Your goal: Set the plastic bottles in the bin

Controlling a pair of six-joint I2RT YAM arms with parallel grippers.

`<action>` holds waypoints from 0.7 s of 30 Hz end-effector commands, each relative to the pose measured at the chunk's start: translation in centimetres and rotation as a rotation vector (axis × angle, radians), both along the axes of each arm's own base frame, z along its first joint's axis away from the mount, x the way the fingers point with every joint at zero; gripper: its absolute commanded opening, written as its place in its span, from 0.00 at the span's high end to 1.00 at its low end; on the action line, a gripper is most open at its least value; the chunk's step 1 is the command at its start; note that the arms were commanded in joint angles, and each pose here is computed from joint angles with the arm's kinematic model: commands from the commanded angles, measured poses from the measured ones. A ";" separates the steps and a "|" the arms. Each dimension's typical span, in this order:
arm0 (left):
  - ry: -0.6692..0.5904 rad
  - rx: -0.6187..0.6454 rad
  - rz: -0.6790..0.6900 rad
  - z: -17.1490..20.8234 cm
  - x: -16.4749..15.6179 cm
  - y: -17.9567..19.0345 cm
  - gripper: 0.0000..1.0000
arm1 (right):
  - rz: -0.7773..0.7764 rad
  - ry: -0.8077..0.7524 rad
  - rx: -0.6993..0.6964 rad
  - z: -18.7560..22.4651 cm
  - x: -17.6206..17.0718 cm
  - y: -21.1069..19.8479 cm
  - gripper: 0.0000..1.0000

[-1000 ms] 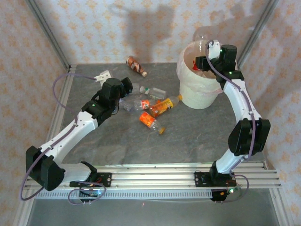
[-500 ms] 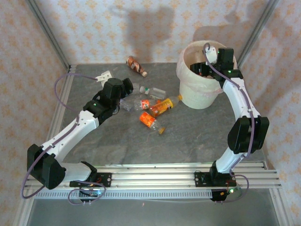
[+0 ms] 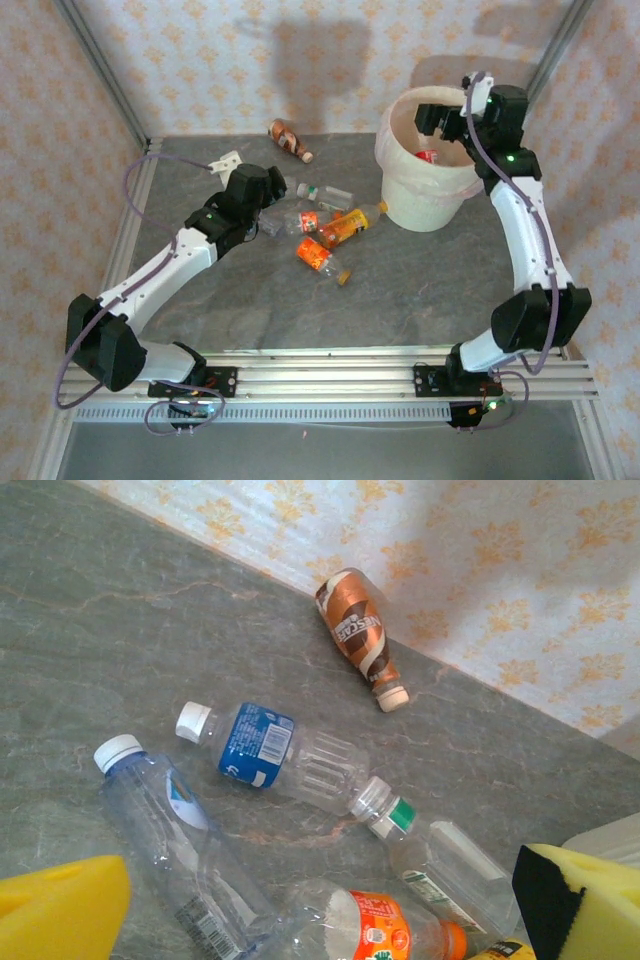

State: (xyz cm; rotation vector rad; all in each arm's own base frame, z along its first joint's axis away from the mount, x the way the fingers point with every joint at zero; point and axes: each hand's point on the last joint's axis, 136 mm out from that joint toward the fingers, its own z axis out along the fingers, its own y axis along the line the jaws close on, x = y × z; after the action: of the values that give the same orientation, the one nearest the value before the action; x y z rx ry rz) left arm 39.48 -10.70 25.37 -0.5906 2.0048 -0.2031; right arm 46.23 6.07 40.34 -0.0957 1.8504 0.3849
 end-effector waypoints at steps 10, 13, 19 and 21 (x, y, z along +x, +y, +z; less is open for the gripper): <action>0.028 -0.022 0.102 -0.6 0.2 1.6 0.00 | 0.474 -0.070 -0.165 -2.9 -9.7 14.3 0.01; 0.052 -0.038 0.148 -1.4 0.0 2.3 0.00 | 0.544 0.032 -0.164 -7.2 -11.0 16.8 0.01; 0.076 -0.094 0.199 -2.9 -0.2 3.4 0.00 | 0.612 0.282 -0.213 -17.3 -13.3 21.0 0.02; 0.080 -0.092 0.214 -3.0 -0.3 3.7 0.00 | 0.652 0.370 -0.214 -20.4 -14.3 22.5 0.05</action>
State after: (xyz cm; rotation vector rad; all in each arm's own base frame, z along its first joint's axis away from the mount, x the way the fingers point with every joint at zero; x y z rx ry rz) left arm 39.64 -8.08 22.96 -0.8113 2.0096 -0.1835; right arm 32.99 27.39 23.68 -0.8117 2.0905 0.6767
